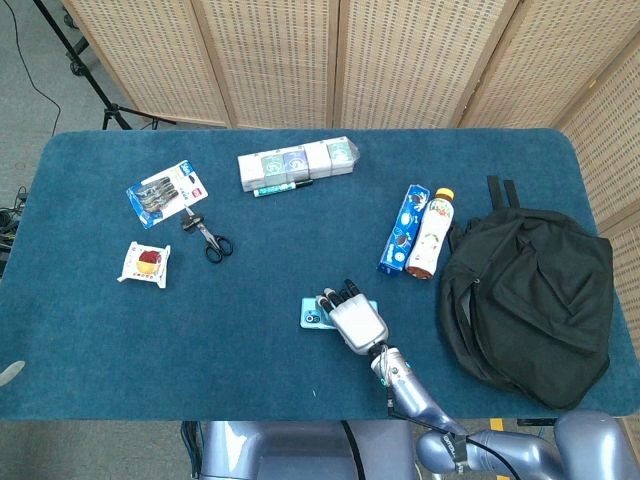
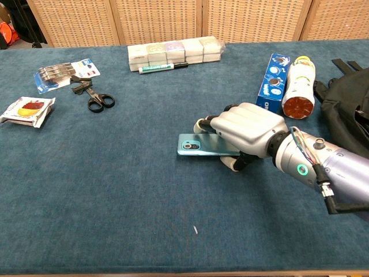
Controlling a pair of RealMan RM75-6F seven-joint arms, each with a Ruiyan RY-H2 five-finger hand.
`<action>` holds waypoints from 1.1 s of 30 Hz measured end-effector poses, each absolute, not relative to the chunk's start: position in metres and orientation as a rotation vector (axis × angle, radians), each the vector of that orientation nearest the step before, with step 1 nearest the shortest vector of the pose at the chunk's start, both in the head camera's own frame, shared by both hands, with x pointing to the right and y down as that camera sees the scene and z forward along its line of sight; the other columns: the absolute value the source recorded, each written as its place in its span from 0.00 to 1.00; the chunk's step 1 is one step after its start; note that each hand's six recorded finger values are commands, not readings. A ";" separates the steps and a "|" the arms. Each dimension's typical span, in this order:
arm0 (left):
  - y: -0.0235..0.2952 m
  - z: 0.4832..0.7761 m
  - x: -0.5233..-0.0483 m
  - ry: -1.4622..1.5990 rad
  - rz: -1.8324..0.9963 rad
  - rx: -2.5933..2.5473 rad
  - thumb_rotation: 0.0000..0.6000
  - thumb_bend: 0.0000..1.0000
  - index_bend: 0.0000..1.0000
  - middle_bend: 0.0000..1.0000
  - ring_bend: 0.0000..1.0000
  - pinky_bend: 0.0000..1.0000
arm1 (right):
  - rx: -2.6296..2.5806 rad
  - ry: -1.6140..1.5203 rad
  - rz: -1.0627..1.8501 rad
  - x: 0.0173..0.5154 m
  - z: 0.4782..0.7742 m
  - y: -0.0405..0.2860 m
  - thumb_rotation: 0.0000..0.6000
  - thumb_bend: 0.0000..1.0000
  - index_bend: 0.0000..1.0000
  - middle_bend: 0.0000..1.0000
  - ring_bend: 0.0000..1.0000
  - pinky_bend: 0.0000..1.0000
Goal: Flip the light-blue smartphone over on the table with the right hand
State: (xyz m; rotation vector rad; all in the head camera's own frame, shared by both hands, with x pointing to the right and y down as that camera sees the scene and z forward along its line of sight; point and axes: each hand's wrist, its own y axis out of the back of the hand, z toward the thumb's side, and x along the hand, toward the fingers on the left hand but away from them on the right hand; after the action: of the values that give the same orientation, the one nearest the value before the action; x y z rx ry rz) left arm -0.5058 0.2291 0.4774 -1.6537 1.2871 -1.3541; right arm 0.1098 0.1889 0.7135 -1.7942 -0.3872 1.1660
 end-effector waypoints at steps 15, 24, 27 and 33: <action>0.229 0.478 -0.505 1.286 -1.356 -1.653 1.00 0.00 0.00 0.00 0.00 0.00 | -1.768 -0.495 1.148 0.097 0.699 0.148 1.00 0.81 0.42 0.41 0.33 0.15; 0.229 0.478 -0.505 1.285 -1.359 -1.651 1.00 0.00 0.00 0.00 0.00 0.00 | -1.650 -0.416 1.265 0.108 0.718 0.123 1.00 0.42 0.26 0.09 0.09 0.16; 0.229 0.478 -0.505 1.284 -1.359 -1.650 1.00 0.00 0.00 0.00 0.00 0.00 | -1.610 -0.383 1.295 0.106 0.720 0.118 1.00 0.41 0.23 0.07 0.05 0.15; 0.229 0.479 -0.505 1.284 -1.361 -1.653 1.00 0.00 0.00 0.00 0.00 0.00 | -1.565 -0.429 1.294 0.096 0.710 0.106 1.00 0.39 0.22 0.06 0.03 0.15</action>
State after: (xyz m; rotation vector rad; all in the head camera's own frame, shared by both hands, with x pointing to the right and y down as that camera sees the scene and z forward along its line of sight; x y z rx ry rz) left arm -0.5053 0.2291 0.4789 -1.6528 1.2836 -1.3606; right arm 0.0959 0.1061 0.7104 -1.5648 -0.4294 1.2943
